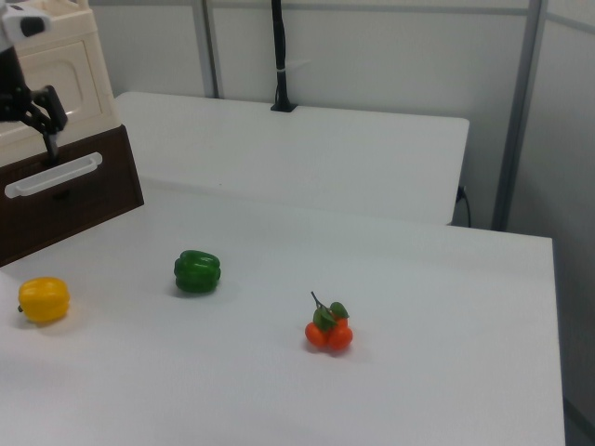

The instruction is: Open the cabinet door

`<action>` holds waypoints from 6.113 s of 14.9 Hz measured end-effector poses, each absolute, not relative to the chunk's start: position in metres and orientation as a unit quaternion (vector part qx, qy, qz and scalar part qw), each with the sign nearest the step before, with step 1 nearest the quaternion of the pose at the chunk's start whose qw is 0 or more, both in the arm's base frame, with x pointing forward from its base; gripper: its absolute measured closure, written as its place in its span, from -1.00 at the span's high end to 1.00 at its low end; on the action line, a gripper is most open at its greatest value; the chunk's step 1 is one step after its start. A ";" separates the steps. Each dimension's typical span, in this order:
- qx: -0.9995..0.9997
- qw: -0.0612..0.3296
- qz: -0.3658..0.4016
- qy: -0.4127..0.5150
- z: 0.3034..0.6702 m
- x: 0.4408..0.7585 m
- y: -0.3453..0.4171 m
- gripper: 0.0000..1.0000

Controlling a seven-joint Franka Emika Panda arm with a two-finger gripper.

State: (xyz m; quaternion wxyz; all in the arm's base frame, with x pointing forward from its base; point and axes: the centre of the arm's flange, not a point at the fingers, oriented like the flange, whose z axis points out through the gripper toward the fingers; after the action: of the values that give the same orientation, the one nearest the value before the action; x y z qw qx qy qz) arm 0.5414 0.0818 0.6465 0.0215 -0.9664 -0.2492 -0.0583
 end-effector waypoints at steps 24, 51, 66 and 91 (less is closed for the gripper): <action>-0.861 0.081 -0.239 -0.442 0.634 0.585 0.272 -0.30; -0.842 0.088 -0.304 -0.436 0.630 0.599 0.294 -0.73; -0.876 0.080 -0.234 -0.414 0.642 0.596 0.230 -0.73; -0.910 0.009 -0.316 -0.266 0.626 0.661 0.043 -0.91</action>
State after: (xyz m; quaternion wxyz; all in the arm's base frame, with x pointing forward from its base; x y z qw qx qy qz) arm 0.6605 0.0427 0.6263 0.0085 -0.9104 -0.2663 -0.3165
